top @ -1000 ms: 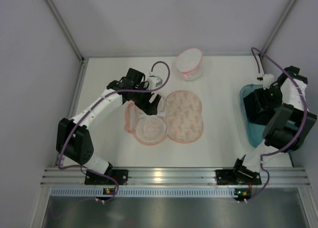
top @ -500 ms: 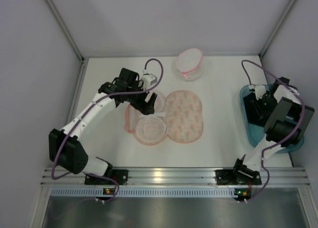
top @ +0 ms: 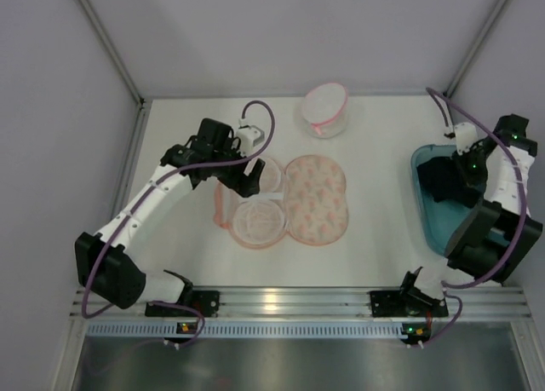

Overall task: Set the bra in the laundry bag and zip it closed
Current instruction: Pick up the bra from the bin.

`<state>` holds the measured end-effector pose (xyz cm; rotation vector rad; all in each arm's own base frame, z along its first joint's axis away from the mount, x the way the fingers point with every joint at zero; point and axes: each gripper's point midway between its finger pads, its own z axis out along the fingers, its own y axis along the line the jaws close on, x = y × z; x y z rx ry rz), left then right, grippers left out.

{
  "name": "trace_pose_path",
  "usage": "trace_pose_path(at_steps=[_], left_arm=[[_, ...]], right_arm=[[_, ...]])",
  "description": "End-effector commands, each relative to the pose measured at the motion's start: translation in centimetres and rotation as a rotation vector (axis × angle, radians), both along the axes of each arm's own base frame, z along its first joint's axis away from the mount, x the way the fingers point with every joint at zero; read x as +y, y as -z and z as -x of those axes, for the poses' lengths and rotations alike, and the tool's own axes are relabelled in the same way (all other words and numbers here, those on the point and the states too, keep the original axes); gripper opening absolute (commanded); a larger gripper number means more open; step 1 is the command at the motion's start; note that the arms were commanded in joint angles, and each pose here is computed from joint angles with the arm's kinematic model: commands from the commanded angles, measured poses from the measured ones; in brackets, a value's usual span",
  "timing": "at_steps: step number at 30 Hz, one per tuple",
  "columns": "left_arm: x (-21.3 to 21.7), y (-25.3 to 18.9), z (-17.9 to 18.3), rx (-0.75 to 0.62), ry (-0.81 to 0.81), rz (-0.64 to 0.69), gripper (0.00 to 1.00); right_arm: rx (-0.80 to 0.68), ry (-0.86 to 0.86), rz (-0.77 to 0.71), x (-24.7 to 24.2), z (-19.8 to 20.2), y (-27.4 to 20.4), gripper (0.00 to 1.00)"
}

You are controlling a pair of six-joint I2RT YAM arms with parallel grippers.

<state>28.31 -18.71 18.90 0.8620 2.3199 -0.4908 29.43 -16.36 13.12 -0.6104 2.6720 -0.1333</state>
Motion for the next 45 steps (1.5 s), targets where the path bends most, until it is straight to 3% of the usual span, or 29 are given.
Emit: trace_pose_path(at_steps=[1,11,19,28,34,37,38,39,41,42,45], left_arm=[[0.8,-1.8,-0.4,-0.069,-0.026,-0.001,0.88],[2.6,-3.3,-2.6,-0.078,-0.162,0.027,0.88],[4.0,-4.7,-3.8,-0.098,-0.238,0.078,0.89],[3.4,-8.4,-3.4,-0.234,-0.22,0.195,0.91],[2.8,-10.7,-2.5,-0.274,-0.194,0.27,0.93],[2.2,-11.5,-1.7,-0.291,-0.155,0.306,0.93],[1.8,-11.7,-1.4,-0.296,-0.129,0.328,0.93],[1.7,-11.9,-1.2,-0.307,-0.121,0.339,0.93],[1.4,-12.7,-0.4,-0.312,-0.117,0.386,0.93],[1.3,-13.1,-0.2,-0.324,-0.108,0.398,0.93],[1.1,-14.6,1.0,-0.36,-0.072,0.431,0.94]], right_arm=[[-0.128,-0.037,0.055,-0.2,0.1,-5.9,0.0],[-0.409,-0.052,0.183,0.3,-0.3,-18.0,0.0],[-0.749,-0.065,0.302,2.3,0.6,-31.4,0.0],[-1.186,-0.116,0.247,7.6,2.8,-43.2,0.0],[-1.389,-0.291,0.068,13.4,4.4,-48.0,0.0],[-1.424,-0.43,-0.144,17.1,4.8,-47.8,0.0],[-1.476,-0.548,-0.173,18.7,5.2,-48.2,0.0],[-1.477,-0.548,-0.337,20.1,5.8,-48.5,0.0],[-1.539,-0.683,-0.403,21.9,6.8,-49.0,0.0],[-1.508,-0.666,-0.517,22.6,7.1,-48.9,0.0],[-1.449,-0.723,-0.635,24.5,7.0,-48.4,0.0]])
